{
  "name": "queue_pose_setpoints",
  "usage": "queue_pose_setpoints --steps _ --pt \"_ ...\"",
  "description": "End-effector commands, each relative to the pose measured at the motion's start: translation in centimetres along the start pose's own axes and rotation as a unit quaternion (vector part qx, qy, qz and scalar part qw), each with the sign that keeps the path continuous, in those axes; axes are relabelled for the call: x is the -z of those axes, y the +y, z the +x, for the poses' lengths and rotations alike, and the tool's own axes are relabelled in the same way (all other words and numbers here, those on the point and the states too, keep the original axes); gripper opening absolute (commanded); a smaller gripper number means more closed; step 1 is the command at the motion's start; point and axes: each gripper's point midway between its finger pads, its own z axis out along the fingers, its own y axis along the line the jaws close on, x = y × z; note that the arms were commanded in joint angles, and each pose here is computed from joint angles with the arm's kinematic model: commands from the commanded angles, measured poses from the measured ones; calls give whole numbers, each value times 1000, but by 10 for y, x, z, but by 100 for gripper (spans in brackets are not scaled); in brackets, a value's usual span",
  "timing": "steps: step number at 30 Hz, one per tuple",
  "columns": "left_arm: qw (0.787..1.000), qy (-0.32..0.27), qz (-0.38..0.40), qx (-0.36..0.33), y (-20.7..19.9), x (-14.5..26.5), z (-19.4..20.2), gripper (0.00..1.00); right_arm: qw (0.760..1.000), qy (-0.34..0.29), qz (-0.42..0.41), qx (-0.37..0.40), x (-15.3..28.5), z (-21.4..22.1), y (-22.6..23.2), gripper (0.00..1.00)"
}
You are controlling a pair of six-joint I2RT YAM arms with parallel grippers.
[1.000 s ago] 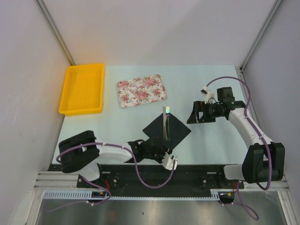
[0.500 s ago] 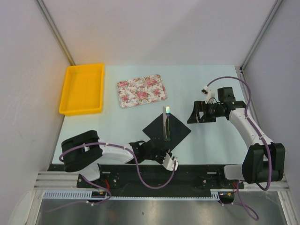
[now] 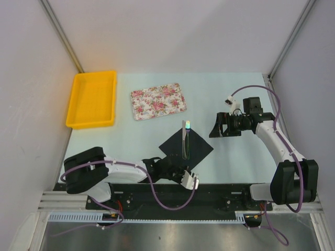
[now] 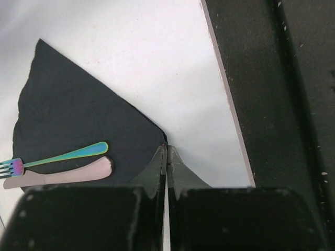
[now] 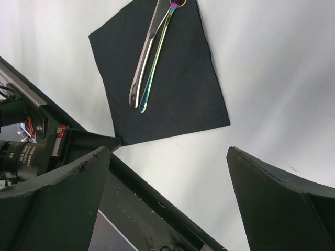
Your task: Place the utensils on the paper napkin and roll it up
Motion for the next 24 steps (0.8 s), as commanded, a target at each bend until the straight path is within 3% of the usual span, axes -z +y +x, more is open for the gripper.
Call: queue_pose_setpoints --steps 1,12,24 --pt "999 -40 0 29 4 9 -30 0 1000 -22 0 13 4 -10 3 100" --pt "994 -60 -18 88 43 19 -44 0 1000 -24 0 14 5 -11 4 100" --pt "984 -41 -34 170 92 12 -19 0 999 -21 -48 -3 -4 -7 15 100"
